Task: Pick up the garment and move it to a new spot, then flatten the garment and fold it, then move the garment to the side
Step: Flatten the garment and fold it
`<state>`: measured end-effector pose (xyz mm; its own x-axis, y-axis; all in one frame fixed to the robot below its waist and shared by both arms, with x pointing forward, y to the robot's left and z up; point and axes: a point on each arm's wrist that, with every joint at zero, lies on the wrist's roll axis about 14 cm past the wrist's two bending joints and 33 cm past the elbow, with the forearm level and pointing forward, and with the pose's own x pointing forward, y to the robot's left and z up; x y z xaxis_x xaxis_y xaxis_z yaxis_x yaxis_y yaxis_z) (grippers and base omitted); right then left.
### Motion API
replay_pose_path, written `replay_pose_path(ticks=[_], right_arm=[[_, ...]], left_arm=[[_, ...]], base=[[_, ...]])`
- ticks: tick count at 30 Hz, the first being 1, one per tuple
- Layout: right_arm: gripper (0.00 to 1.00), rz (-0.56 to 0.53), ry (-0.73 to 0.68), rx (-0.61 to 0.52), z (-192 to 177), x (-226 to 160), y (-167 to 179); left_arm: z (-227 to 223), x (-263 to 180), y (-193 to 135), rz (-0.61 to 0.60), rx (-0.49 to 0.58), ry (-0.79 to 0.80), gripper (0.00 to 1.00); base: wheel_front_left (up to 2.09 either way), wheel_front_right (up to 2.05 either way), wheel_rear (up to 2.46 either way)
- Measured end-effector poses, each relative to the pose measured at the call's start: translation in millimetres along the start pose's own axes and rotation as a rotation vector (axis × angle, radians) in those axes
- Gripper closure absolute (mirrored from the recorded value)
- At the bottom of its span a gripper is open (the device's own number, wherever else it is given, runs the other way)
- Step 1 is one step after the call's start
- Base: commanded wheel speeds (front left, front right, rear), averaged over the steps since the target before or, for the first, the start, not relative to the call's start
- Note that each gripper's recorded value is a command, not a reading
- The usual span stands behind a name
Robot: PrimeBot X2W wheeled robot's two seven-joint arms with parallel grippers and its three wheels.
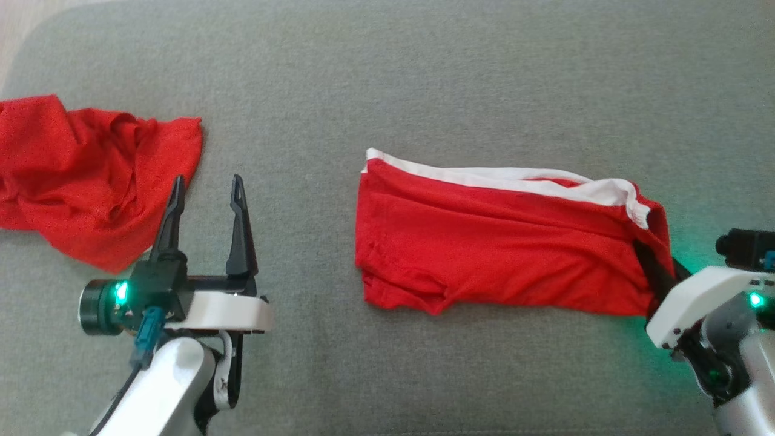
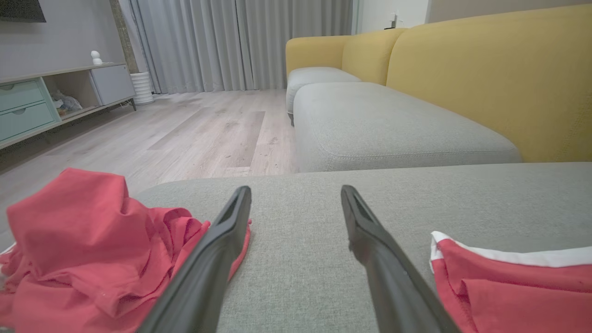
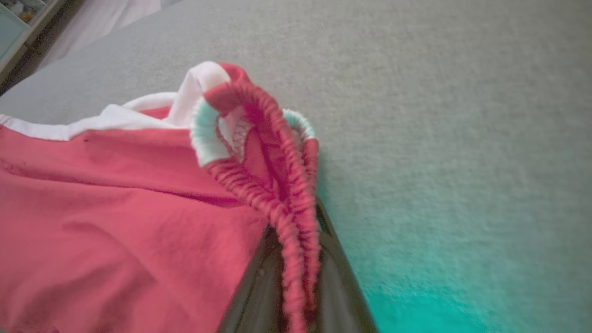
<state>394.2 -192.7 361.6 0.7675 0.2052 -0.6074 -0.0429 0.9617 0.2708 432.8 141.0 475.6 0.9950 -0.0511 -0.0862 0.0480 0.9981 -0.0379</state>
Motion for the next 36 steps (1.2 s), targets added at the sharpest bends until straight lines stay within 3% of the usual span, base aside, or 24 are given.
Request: replay_pose_path(ticks=[5,8,12,17,22,30,31,32,33,36], right_arm=[[1.0,0.056,0.077,0.143,-4,-14,8],[1.0,0.194,0.128,0.34,0,-25,37],[1.0,0.385,0.153,0.49,17,-38,77],[1.0,0.529,0.165,0.515,35,-37,118],[1.0,0.669,0.239,0.473,38,-21,180],[1.0,0.701,0.327,0.407,14,9,224],[0.77,0.701,0.326,0.396,13,12,228],[0.34,0.703,0.324,0.388,12,15,231],[0.0,0.704,0.324,0.374,10,18,234],[0.0,0.713,0.29,0.311,9,21,246]], left_arm=[[6,-1,-6,-0.015,-0.007,-0.013,0.0],[8,-4,-9,-0.025,-0.005,-0.017,0.0],[8,-8,-12,-0.035,-0.004,-0.014,0.0],[7,-12,-9,-0.034,-0.001,-0.009,0.0],[1,-15,-1,-0.005,-0.007,0.01,0.0],[-10,-15,6,0.032,-0.027,0.038,0.0],[-11,-15,7,0.034,-0.029,0.041,0.0],[-13,-15,8,0.037,-0.029,0.046,0.0],[-16,-15,10,0.044,-0.028,0.053,0.0],[-20,-14,11,0.05,-0.032,0.06,0.0]], base=[[0.0,0.0,0.0],[0.0,0.0,0.0],[0.0,0.0,0.0],[0.0,0.0,0.0],[0.0,0.0,0.0],[0.0,0.0,0.0],[0.0,0.0,0.0],[0.0,0.0,0.0],[0.0,0.0,0.0],[0.0,0.0,0.0]])
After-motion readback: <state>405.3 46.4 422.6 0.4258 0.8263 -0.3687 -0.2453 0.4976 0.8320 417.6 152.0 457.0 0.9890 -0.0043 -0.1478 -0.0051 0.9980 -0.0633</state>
